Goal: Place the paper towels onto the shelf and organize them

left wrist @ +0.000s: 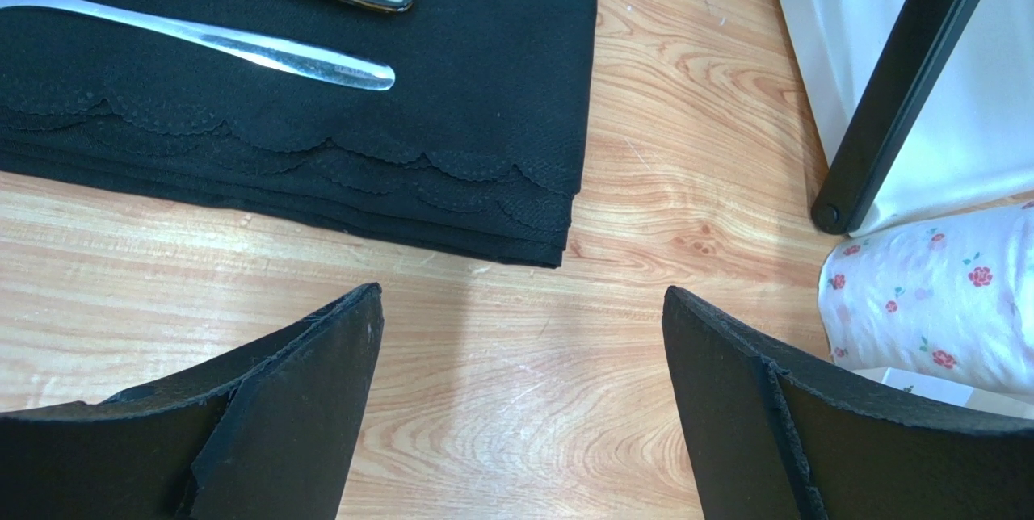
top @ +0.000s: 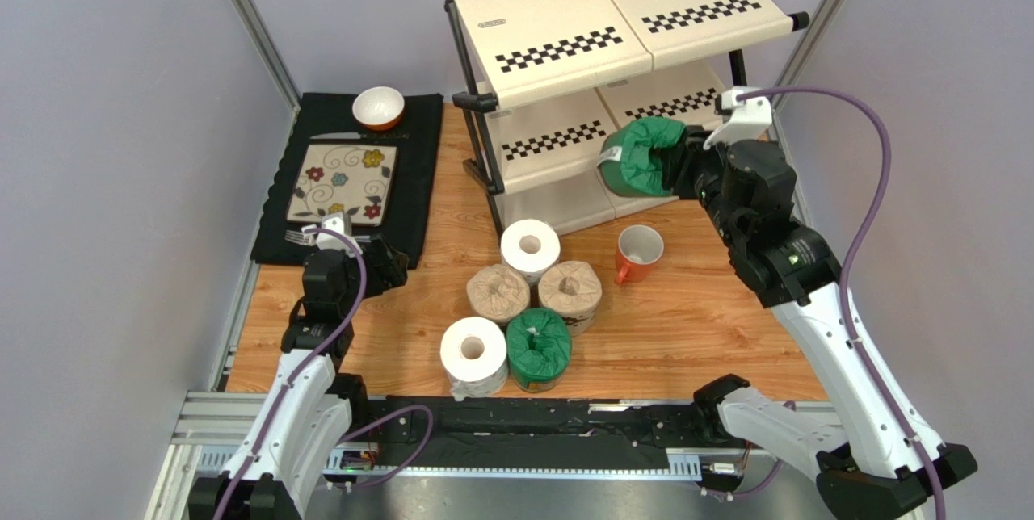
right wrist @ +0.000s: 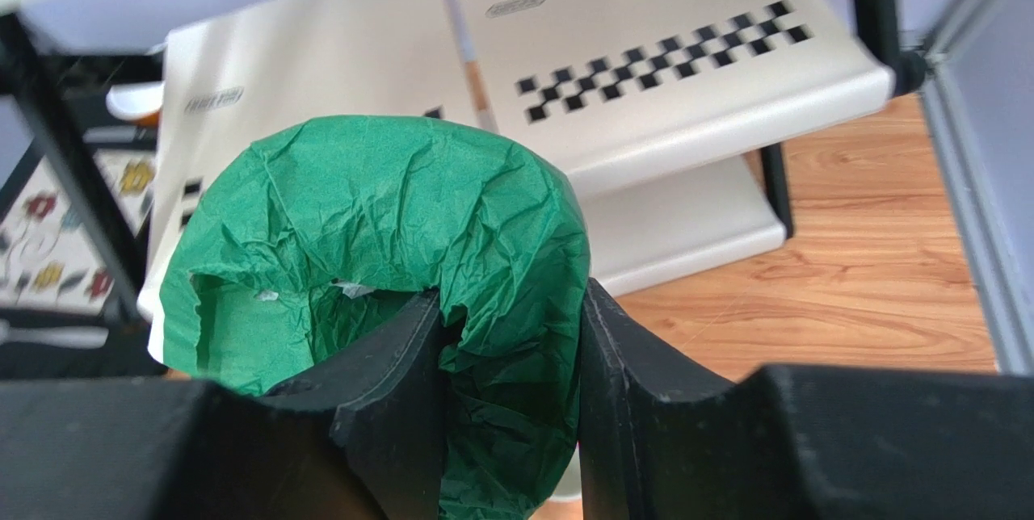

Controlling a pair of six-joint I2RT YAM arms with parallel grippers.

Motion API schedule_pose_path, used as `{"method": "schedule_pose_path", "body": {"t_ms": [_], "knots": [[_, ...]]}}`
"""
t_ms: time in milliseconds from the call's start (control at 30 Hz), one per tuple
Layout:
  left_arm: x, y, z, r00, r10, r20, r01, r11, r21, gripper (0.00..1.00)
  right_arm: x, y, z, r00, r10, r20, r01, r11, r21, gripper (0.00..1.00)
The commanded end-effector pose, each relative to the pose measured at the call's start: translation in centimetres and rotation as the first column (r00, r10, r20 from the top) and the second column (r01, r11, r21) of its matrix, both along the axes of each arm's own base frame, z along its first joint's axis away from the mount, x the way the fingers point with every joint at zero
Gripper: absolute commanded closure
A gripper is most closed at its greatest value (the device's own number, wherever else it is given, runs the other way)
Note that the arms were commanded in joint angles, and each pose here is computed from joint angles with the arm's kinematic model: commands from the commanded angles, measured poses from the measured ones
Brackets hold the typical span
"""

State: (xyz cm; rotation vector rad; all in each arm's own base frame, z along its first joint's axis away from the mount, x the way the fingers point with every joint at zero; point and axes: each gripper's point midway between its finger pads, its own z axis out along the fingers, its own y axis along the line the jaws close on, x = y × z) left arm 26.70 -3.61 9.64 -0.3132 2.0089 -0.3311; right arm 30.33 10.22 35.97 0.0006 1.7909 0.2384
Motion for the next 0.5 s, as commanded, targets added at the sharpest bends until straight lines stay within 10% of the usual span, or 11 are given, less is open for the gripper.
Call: {"method": "schedule_pose_path", "body": {"t_ms": [0,467], "knots": [[0.6,0.1,1.5,0.999,0.000,0.037,0.000,1.000,0.008,0.06,2.7,-2.3,3.3,0.980,-0.189,0.058,0.185,0.980,0.068,0.75],[0.7,0.0,1.8,0.999,-0.007,0.043,0.007,1.000,0.003,0.06,8.4,-4.0,4.9,0.953,-0.285,0.104,0.265,0.949,0.172,0.75]]}}
